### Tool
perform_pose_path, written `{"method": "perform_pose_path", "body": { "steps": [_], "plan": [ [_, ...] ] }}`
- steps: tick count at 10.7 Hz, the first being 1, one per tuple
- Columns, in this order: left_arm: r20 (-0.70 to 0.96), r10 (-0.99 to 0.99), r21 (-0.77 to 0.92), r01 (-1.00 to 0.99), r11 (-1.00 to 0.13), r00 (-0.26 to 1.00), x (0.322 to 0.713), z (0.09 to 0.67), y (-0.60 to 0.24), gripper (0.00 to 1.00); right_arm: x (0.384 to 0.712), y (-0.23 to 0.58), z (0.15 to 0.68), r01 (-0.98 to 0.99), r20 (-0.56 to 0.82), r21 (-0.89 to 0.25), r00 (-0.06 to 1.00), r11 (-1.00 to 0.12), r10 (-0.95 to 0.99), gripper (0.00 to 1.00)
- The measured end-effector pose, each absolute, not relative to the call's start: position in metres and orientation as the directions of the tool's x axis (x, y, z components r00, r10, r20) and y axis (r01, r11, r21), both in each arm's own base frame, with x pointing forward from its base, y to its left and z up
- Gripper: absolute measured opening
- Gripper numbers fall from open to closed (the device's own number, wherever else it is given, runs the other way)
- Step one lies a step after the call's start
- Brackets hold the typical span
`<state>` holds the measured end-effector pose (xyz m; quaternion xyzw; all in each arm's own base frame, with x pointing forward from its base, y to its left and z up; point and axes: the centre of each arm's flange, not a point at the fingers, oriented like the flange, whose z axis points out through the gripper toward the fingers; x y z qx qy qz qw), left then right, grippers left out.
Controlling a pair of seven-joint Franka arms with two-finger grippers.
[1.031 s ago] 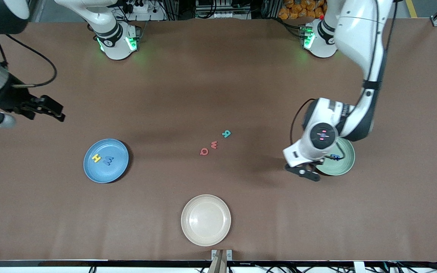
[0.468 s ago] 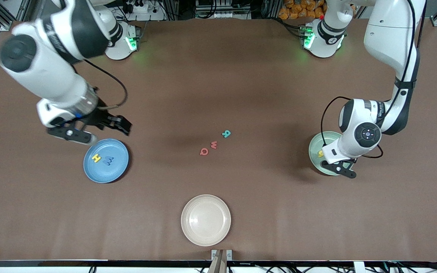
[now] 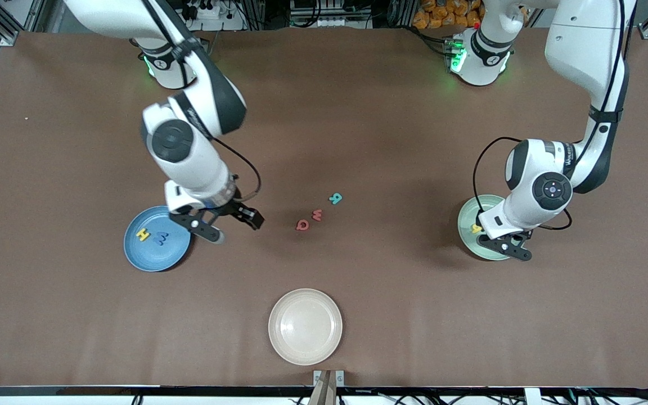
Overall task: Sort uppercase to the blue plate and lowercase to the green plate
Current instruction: 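Lower the right gripper and grasp the pink Q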
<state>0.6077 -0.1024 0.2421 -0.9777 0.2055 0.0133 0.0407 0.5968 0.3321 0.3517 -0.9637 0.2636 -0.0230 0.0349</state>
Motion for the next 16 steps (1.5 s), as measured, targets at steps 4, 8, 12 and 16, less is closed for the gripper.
{"method": "perform_pose_path", "body": {
  "steps": [4,8,12,16],
  "plan": [
    [-0.018,-0.304,-0.035,-0.304,-0.952,0.953,0.605,0.270,-0.141,0.61,0.580,0.383,0.269,-0.605,-0.003,-0.064,0.795,-0.793,-0.606,0.90],
    [0.007,-0.239,-0.009,-0.239,-0.971,0.971,0.605,0.303,-0.191,0.66,0.573,0.419,0.226,-0.669,0.003,-0.063,0.742,-0.741,-0.670,0.85],
    [0.023,-0.146,0.039,-0.147,-0.988,0.989,0.598,0.316,-0.233,0.66,0.574,0.436,0.186,-0.671,0.002,-0.071,0.739,-0.738,-0.673,0.80],
    [0.029,-0.118,0.048,-0.119,-0.992,0.993,0.598,0.320,-0.239,0.66,0.573,0.438,0.176,-0.665,0.010,-0.064,0.746,-0.744,-0.666,0.73]
  ]
}}
